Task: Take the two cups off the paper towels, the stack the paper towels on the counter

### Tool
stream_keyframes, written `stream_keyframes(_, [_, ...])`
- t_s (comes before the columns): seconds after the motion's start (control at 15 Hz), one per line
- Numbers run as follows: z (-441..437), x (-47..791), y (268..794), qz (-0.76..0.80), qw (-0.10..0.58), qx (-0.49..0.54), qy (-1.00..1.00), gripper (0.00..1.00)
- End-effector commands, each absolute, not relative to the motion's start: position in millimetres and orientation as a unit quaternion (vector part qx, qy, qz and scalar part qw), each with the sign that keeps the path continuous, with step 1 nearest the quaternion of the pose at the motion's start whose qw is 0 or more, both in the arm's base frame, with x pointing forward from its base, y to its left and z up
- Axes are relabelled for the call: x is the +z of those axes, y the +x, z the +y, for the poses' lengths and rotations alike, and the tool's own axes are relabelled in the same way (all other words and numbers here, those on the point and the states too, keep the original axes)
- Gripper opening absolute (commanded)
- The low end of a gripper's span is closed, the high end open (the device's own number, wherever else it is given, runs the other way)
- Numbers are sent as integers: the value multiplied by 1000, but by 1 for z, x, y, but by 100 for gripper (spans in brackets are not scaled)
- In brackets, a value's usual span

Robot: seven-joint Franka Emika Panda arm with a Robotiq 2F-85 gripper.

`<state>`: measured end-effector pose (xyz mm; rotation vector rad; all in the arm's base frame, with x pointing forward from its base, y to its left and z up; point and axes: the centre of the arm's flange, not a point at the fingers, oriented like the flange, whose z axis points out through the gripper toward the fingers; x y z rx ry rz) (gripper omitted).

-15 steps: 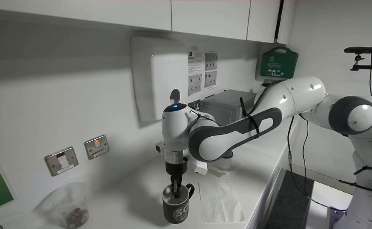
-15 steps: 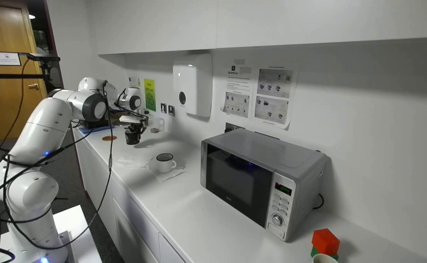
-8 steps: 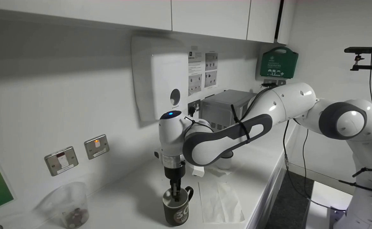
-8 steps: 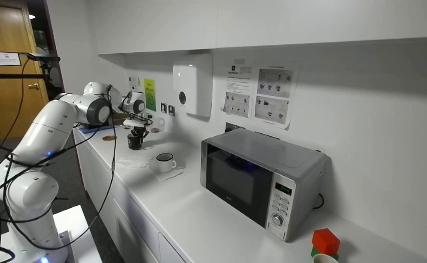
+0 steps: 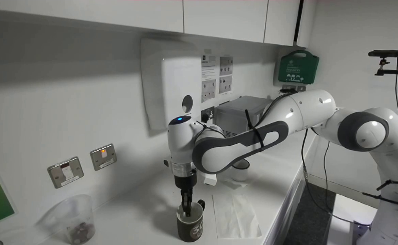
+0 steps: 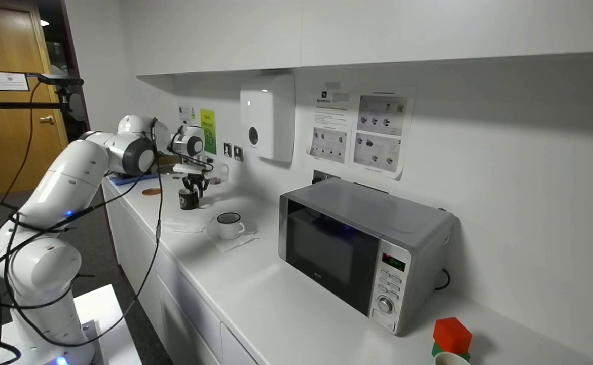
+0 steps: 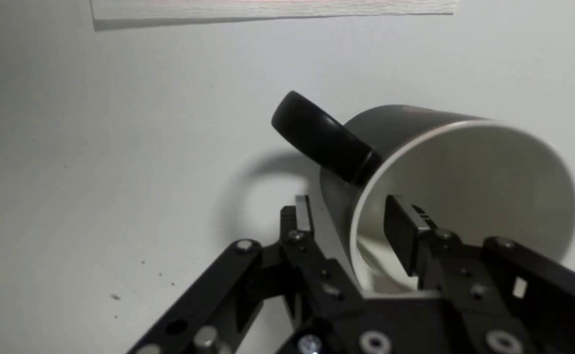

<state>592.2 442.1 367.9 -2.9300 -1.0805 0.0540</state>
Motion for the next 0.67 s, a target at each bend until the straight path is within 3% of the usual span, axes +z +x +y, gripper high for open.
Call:
stream_keyframes(0.0, [439, 383, 602, -352, 18, 27, -936, 78])
stream_keyframes(0.2, [431, 389, 600, -347, 16, 25, -938, 99])
stream_keyframes(0.6, [387, 413, 597, -324, 32, 13, -946, 100])
